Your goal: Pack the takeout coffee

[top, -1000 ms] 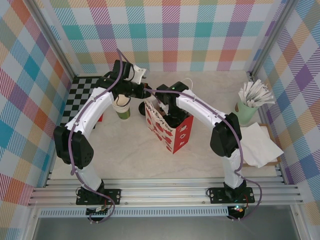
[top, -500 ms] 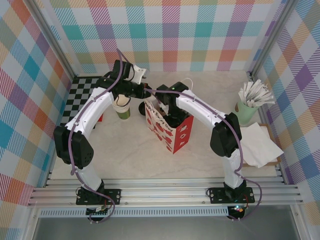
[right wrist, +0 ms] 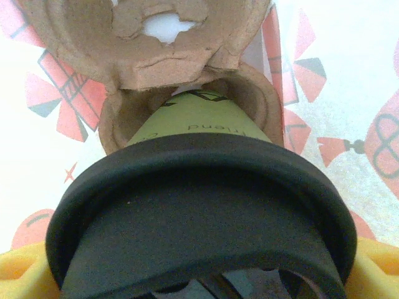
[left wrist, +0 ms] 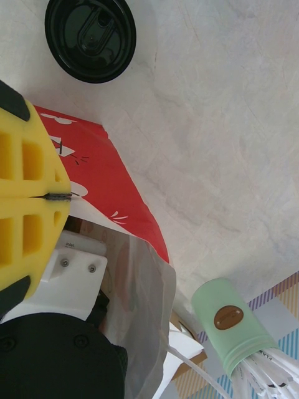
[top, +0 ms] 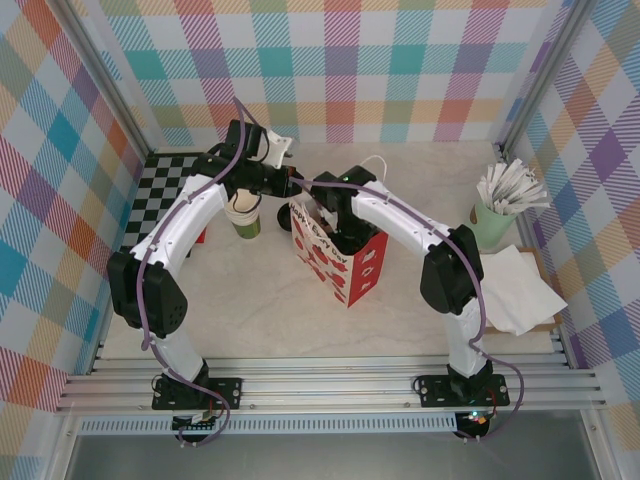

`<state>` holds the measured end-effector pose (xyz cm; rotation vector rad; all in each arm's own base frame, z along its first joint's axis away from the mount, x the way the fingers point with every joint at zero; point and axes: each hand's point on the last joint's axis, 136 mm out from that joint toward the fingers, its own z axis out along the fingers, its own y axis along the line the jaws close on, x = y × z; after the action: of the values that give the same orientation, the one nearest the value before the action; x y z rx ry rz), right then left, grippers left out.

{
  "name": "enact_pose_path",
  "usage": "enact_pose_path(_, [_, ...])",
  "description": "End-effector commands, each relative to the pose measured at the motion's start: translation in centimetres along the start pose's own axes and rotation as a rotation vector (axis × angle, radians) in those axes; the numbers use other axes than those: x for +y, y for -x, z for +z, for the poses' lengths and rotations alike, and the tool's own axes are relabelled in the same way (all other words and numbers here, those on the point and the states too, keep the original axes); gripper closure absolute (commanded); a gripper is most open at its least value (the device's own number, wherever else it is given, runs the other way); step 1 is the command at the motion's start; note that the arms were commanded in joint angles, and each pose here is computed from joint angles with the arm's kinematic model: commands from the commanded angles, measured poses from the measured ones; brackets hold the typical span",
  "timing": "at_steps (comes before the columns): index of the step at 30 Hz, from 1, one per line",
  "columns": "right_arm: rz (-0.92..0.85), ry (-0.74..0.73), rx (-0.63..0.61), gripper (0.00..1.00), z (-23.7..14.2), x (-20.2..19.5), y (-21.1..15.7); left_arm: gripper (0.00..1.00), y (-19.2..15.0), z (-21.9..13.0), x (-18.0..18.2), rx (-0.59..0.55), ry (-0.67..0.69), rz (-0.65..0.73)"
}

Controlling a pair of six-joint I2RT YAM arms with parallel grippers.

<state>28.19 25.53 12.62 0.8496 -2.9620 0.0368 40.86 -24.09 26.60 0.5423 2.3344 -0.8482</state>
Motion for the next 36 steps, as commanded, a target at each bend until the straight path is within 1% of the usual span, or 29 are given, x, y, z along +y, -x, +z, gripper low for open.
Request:
enact_pose_path(1, [-0.009,-0.04,0.036,0.68,1.3,-0.8,-0.4,1.0,-1.0,0.6,0.3,0.037,-0.022,-0.035])
enact_pose_path(7, [-0.018,-0.071,0.092,0.71,3.0,-1.2,-1.0,1.0,-1.0,0.6,0.3,0.037,-0.023,-0.033])
enact_pose_path(15, [-0.022,-0.052,0.127,0.72,4.5,-0.9,-1.5,1.0,-0.9,0.5,0.3,0.032,-0.02,-0.031])
enact_pose_path(36, [-0.025,-0.046,0.127,0.72,4.6,-0.8,-1.5,1.0,-1.0,0.6,0.4,0.035,-0.019,-0.033])
